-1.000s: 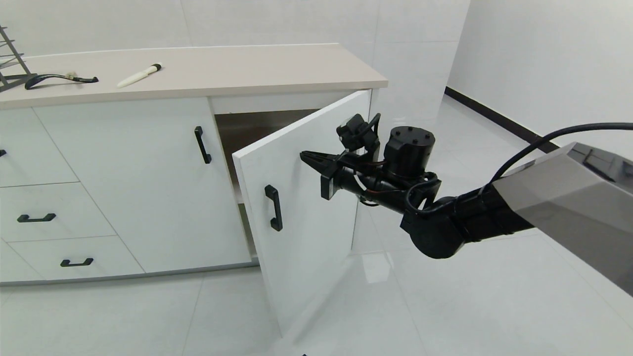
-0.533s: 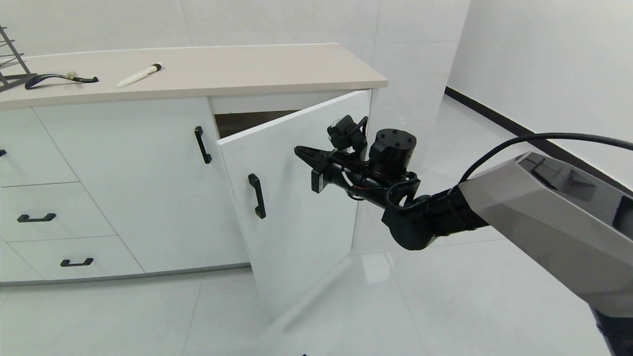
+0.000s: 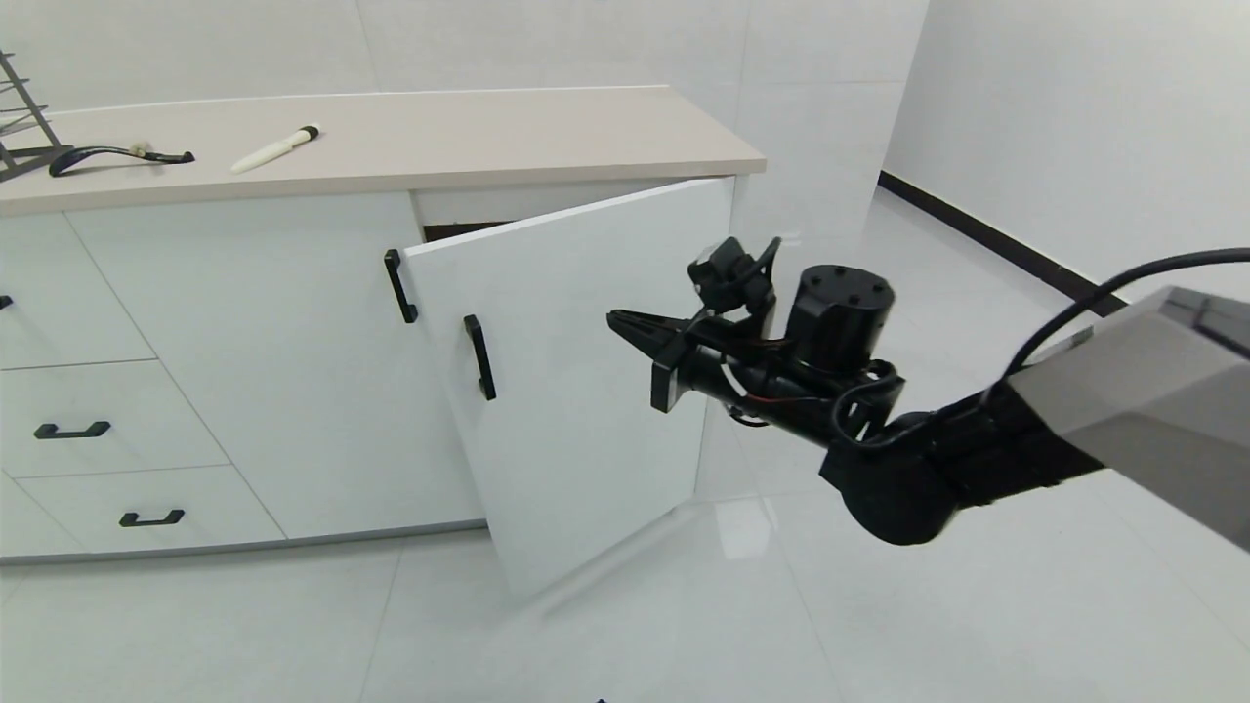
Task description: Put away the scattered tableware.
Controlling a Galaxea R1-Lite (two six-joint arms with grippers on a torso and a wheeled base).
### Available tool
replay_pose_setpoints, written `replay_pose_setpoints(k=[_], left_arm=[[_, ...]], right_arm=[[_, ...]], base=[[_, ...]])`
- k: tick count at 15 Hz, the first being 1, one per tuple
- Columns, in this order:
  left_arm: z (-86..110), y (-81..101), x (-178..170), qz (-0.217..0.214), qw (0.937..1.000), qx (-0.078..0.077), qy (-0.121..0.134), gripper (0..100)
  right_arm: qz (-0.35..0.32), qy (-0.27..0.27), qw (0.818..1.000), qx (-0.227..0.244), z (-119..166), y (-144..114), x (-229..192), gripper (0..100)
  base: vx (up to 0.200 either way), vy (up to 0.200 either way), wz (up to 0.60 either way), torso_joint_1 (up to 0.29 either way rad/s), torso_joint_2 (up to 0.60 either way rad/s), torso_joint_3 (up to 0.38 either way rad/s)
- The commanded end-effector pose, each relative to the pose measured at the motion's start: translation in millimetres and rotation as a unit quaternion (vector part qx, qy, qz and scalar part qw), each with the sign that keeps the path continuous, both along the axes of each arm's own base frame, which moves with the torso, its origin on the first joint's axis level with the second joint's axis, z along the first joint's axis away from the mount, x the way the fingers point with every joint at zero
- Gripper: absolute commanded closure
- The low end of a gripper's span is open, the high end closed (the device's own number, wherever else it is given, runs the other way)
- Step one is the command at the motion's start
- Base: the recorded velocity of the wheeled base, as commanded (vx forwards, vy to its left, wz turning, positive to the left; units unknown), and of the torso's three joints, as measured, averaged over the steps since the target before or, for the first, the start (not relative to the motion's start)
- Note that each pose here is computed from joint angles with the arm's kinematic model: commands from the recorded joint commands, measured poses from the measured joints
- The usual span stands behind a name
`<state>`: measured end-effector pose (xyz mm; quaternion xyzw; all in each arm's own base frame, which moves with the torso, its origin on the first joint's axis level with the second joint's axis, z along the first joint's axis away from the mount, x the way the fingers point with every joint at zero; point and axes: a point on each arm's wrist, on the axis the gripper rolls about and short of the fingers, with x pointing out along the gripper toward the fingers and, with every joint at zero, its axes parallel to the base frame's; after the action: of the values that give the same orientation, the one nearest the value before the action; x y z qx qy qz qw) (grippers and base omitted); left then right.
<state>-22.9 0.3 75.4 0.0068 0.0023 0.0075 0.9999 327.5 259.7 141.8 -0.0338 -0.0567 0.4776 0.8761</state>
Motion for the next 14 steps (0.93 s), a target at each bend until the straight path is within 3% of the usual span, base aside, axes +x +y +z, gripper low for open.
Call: replay_pose_setpoints(k=[1,6,9,11,14], left_arm=[[-0.1,0.0,0,0.0,1.0,0.0,0.0,0],[-0.1,0.0,0,0.0,1.0,0.0,0.0,0],[-0.1,0.0,0,0.0,1.0,0.0,0.0,0],[-0.1,0.0,0,0.001,1.0,-0.001,0.0,0],[-0.1,0.0,0,0.001,1.0,-0.001,0.0,0]], right_arm=[[-0.002,-0.02,0.999,0.03,46,-38,-46,100],[-0.079,-0.032,0.996,0.035,69,-138,-110,100],[-0.139,-0.047,0.988,0.04,73,-182,-145,100],[-0.213,-0.072,0.974,0.037,75,-219,-183,100],[-0.307,-0.134,0.942,0.024,63,-249,-242,100]], base=[[0.0,0.0,0.0,0.0,0.0,0.0],[0.0,0.0,0.0,0.0,0.0,0.0],[0.0,0.0,0.0,0.0,0.0,0.0],[0.0,0.0,0.0,0.0,0.0,0.0],[0.0,0.0,0.0,0.0,0.0,0.0]])
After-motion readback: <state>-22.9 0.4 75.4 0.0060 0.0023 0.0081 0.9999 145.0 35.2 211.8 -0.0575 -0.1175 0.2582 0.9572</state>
